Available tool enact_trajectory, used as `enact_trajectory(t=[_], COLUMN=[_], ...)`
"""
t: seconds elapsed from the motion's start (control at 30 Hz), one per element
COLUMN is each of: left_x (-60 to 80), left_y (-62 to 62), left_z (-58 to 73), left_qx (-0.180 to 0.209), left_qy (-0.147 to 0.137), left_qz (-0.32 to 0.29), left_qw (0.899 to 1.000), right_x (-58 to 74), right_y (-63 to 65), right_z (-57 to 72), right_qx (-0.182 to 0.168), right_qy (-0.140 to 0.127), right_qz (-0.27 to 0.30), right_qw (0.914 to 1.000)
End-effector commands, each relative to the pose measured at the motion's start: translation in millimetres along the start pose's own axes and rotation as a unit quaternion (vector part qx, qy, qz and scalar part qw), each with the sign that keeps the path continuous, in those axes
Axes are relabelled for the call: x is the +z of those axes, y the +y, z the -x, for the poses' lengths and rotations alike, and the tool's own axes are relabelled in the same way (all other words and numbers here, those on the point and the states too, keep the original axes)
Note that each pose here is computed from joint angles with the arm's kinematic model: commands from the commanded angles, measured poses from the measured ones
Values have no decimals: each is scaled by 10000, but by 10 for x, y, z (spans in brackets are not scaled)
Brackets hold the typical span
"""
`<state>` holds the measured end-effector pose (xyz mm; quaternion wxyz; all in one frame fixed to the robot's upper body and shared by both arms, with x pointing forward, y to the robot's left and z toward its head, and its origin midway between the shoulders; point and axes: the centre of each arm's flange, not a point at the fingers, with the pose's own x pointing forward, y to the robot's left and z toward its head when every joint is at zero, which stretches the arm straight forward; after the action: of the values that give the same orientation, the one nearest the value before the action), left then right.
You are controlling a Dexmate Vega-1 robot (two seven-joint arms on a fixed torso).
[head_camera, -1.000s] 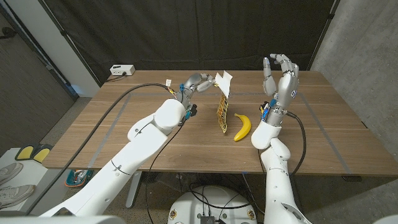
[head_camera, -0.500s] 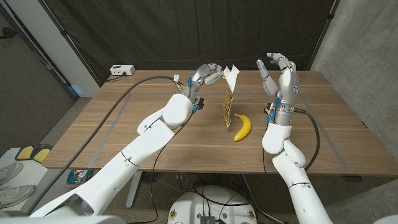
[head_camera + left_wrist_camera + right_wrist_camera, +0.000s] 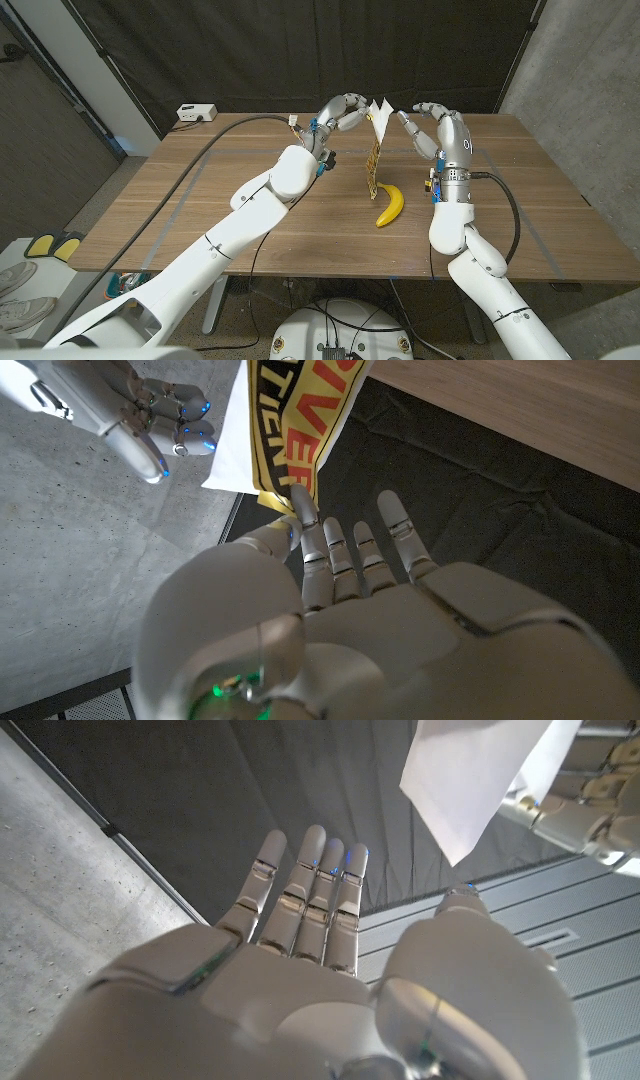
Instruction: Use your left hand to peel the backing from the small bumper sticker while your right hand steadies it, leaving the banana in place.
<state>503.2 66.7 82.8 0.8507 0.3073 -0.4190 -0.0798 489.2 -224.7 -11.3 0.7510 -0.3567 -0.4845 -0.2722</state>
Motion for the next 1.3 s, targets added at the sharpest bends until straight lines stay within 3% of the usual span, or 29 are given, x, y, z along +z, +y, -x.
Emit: enact_trajectory(t=[0.03,0.4,0.6,1.0,1.17,1.3], left_x=[15,-5,-1,-25,1,-5], left_y=[-68,-152,-178,-171,-146,-128], left_z=[-73,-126,-133,-74,-55,-39], left_qx=[-109,-542,-689,-682,-579,-492], left_qy=[-77,-121,-159,-167,-250,-298], left_qz=[40,278,301,355,338,383], left_qw=[9999,9981,9970,9969,9974,9976], right_x=[138,279,345,277,287,299], right_y=[49,117,132,167,171,212], right_z=[68,20,16,47,59,84], right_qx=[585,584,394,-454,-675,-1061], right_qy=[56,-111,-171,-469,-554,-716], right_qz=[290,324,343,178,430,718], right_qw=[9979,9977,9985,9977,9952,9892])
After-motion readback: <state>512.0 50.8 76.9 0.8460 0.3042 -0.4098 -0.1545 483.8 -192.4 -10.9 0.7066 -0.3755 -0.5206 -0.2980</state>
